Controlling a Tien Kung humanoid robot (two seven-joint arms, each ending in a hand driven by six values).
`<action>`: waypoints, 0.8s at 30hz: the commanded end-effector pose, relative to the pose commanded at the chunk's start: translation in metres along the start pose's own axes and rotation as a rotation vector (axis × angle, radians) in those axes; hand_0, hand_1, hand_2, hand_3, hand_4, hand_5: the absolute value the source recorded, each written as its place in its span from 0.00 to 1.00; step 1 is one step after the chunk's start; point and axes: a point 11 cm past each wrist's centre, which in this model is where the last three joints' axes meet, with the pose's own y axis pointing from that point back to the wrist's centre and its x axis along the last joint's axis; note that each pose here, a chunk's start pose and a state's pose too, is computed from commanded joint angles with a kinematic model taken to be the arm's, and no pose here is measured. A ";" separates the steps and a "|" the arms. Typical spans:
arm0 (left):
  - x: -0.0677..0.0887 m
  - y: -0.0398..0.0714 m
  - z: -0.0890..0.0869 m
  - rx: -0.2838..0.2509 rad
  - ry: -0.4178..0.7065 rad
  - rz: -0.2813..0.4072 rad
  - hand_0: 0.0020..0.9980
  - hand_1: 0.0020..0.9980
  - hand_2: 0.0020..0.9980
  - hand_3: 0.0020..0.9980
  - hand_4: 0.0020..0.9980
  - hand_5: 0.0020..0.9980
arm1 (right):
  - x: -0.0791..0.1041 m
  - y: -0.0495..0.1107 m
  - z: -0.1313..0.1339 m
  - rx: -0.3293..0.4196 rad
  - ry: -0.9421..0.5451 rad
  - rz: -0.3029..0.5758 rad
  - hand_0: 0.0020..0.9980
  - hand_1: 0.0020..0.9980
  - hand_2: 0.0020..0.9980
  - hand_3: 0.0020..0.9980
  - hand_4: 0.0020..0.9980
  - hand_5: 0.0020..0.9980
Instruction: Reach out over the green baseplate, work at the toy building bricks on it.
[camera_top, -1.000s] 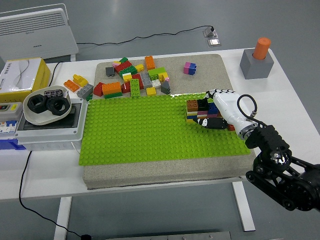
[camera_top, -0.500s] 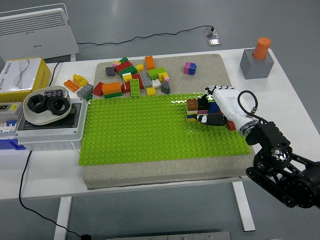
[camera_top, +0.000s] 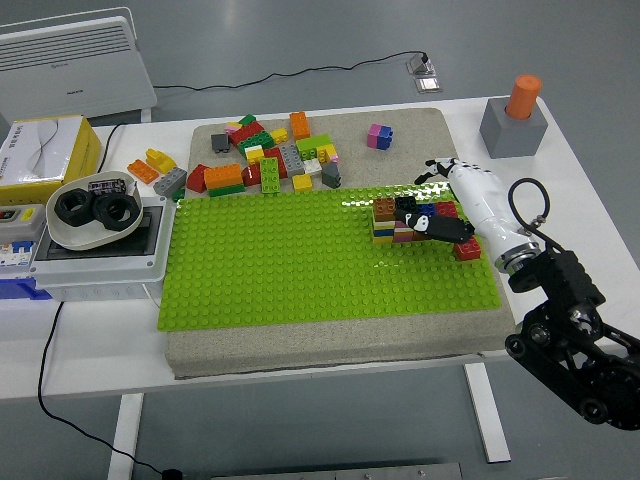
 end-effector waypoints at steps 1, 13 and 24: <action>0.000 0.000 0.000 0.000 0.000 -0.001 0.69 0.38 0.39 0.46 0.11 0.00 | 0.002 0.003 0.002 -0.006 -0.015 0.008 0.77 0.79 0.82 0.61 0.89 0.57; -0.006 0.001 -0.002 0.001 -0.019 -0.019 0.71 0.40 0.41 0.47 0.19 0.00 | 0.005 0.035 0.031 -0.066 -0.287 0.101 0.61 0.56 0.69 0.64 0.84 0.38; -0.011 0.002 0.004 -0.022 -0.006 -0.030 0.71 0.42 0.43 0.48 0.34 0.00 | 0.011 0.036 0.037 -0.089 -0.361 0.139 0.57 0.49 0.65 0.64 0.79 0.37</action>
